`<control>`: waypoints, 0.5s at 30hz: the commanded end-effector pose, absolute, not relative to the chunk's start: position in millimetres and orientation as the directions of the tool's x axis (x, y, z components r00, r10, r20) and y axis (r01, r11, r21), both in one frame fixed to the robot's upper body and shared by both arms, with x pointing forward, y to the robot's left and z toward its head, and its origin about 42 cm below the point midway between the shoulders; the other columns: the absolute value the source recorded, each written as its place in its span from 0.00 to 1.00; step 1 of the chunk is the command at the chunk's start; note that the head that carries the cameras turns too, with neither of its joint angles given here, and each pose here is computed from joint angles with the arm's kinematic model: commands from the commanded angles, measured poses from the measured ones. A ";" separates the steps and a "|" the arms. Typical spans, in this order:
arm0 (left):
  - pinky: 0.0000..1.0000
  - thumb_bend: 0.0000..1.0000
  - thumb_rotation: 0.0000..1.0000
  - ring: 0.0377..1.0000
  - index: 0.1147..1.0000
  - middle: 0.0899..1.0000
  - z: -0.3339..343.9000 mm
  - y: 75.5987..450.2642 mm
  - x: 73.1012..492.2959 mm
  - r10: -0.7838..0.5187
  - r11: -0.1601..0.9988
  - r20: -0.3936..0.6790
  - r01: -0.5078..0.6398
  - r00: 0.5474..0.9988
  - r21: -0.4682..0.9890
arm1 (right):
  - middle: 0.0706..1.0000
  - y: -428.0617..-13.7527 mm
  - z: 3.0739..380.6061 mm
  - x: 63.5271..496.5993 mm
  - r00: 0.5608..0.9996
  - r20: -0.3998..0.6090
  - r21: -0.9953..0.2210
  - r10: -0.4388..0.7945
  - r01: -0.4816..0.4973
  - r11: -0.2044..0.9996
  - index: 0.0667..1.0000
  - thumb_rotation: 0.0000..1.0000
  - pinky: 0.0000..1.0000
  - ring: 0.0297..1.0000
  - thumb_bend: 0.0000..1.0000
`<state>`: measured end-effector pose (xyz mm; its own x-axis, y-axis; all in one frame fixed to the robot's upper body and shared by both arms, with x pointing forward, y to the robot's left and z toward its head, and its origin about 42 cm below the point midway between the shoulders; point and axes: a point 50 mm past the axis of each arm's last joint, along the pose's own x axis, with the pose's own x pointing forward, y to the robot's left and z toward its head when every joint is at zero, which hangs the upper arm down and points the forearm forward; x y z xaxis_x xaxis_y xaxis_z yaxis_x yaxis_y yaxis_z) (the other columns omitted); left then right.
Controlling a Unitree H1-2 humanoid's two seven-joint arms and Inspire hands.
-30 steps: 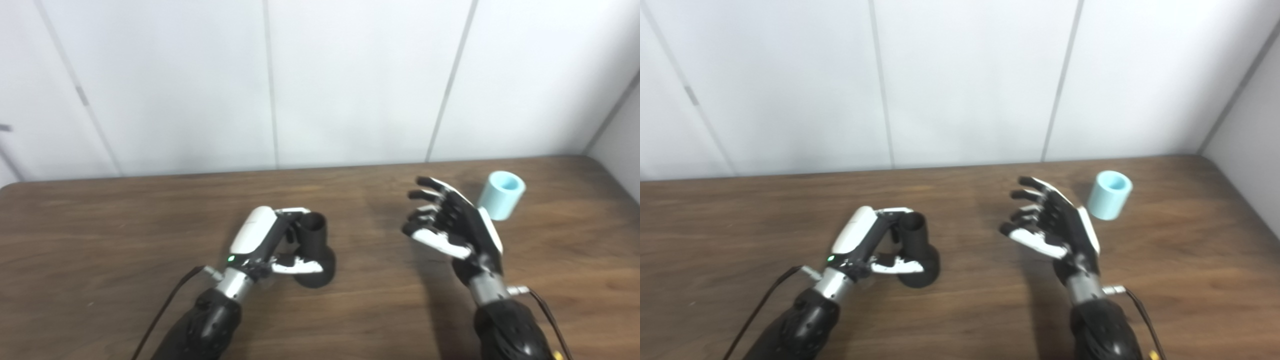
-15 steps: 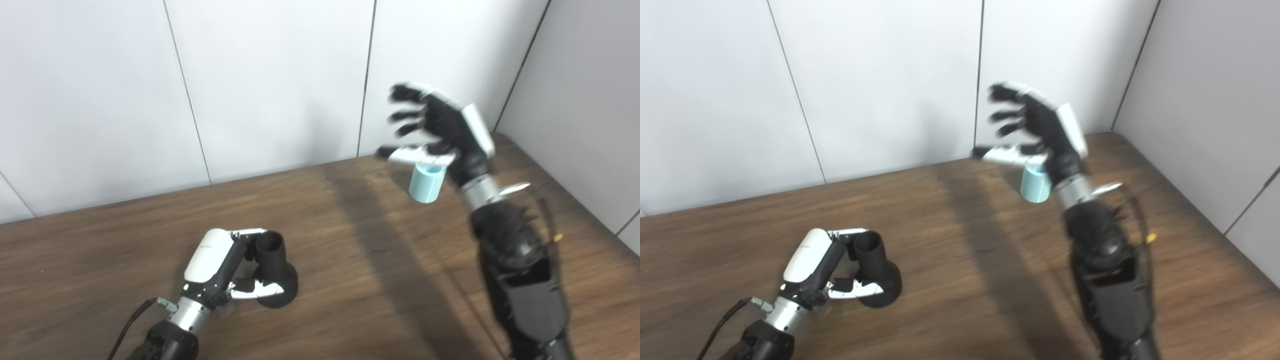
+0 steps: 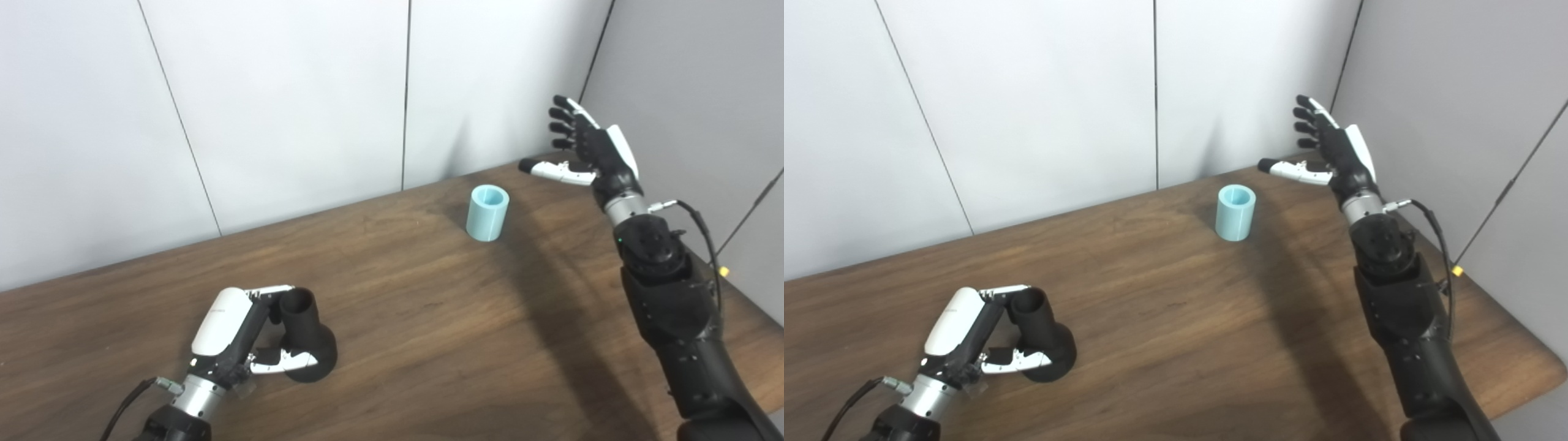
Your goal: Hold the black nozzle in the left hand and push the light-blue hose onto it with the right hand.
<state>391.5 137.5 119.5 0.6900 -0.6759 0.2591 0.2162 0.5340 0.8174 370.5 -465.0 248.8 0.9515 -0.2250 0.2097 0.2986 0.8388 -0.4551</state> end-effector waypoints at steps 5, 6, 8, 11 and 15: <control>0.40 0.50 0.00 0.40 0.43 0.42 53.1 170.6 354.9 -0.666 0.433 0.038 0.344 0.745 0.833 | 1.00 -478.0 263.8 375.0 0.985 0.099 -0.477 -0.141 0.171 0.862 1.00 0.37 0.93 0.98 1.00; 0.39 0.50 0.00 0.39 0.43 0.41 52.7 170.5 354.5 -0.666 0.433 0.038 0.344 0.745 0.833 | 1.00 -477.6 261.0 374.9 0.987 0.087 -0.468 -0.137 0.162 0.869 1.00 0.36 0.92 0.97 1.00; 0.39 0.50 0.00 0.39 0.43 0.41 51.5 170.3 353.4 -0.666 0.432 0.035 0.347 0.745 0.833 | 1.00 -475.1 252.3 375.0 0.988 0.064 -0.467 -0.137 0.151 0.871 1.00 0.34 0.91 0.96 0.98; 0.39 0.50 0.00 0.39 0.42 0.42 51.1 170.0 352.9 -0.667 0.433 0.034 0.351 0.744 0.830 | 1.00 -472.8 244.6 375.8 0.989 0.042 -0.477 -0.139 0.142 0.867 1.00 0.33 0.95 0.97 0.95; 0.39 0.50 0.00 0.39 0.42 0.42 50.9 170.4 353.0 -0.671 0.432 0.022 0.367 0.741 0.824 | 1.00 -468.6 236.6 379.8 0.993 0.007 -0.453 -0.121 0.111 0.884 1.00 0.33 0.99 1.00 0.95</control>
